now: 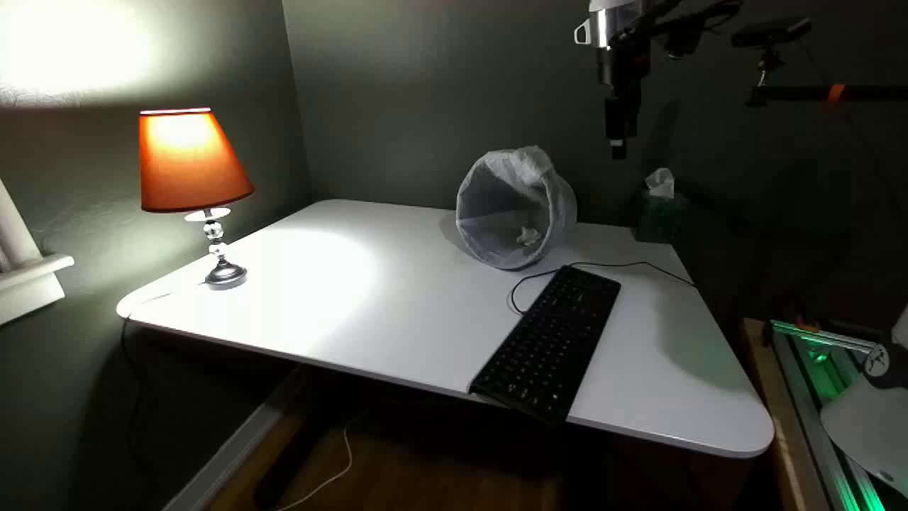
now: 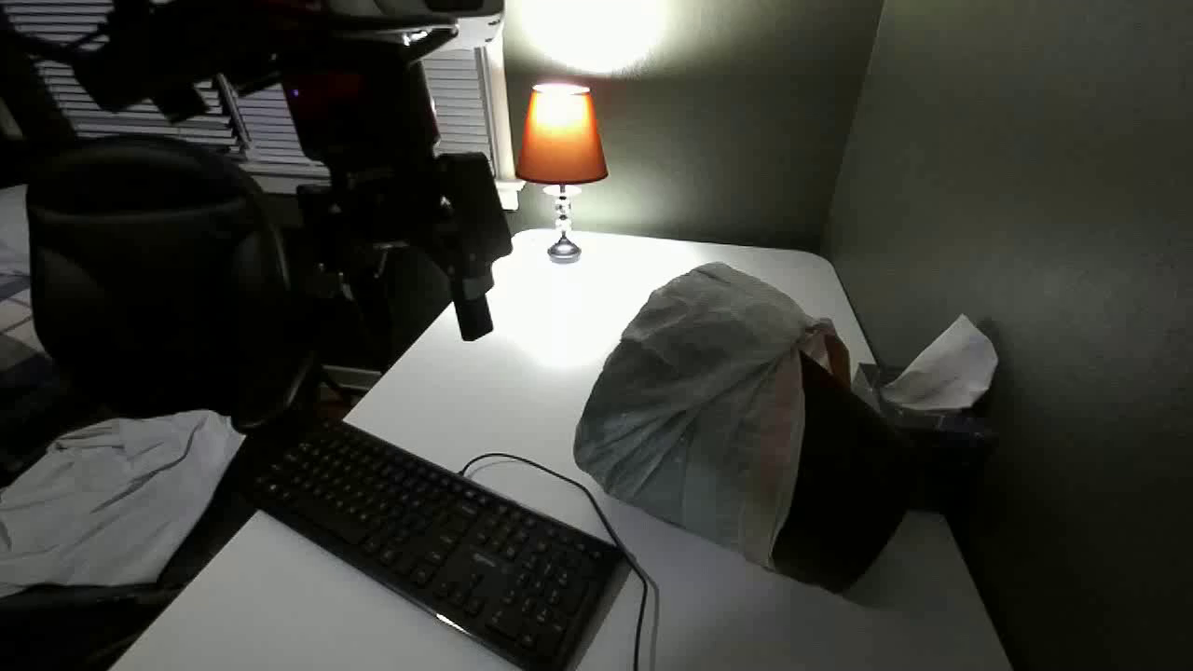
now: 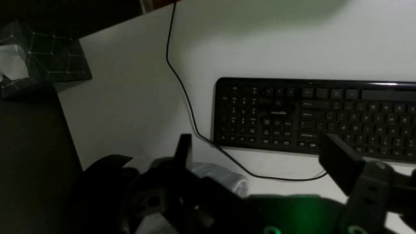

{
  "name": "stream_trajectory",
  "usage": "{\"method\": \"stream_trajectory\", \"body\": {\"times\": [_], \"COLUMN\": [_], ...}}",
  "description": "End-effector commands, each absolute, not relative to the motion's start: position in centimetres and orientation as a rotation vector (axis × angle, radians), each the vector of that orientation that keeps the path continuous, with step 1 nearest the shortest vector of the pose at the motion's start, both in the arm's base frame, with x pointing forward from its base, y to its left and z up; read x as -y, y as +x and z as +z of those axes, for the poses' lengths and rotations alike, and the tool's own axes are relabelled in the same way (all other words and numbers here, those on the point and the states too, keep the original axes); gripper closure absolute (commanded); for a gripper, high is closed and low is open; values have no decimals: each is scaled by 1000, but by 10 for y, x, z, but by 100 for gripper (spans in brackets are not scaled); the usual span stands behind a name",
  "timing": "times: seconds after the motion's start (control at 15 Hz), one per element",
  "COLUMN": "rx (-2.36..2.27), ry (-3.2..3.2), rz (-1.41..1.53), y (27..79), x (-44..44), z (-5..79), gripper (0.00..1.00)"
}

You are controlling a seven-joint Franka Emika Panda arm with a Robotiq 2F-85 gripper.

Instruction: Pick up the bin and make it stand upright

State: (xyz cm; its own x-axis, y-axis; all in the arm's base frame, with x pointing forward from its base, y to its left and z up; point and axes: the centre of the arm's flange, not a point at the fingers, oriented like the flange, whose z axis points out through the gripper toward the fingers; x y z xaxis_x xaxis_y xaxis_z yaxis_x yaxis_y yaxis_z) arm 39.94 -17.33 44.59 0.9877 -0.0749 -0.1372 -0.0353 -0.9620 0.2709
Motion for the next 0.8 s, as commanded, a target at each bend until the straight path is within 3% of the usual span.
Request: {"method": "stream_trajectory", "body": {"times": [0.0, 0.4, 0.73], "rx": [81, 81, 215], "ry": [2862, 2862, 2777], "rz": [-212, -212, -125], "y": [399, 399, 436], "x": [173, 173, 169], "z": [446, 446, 432], "gripper": [0, 0, 0]}}
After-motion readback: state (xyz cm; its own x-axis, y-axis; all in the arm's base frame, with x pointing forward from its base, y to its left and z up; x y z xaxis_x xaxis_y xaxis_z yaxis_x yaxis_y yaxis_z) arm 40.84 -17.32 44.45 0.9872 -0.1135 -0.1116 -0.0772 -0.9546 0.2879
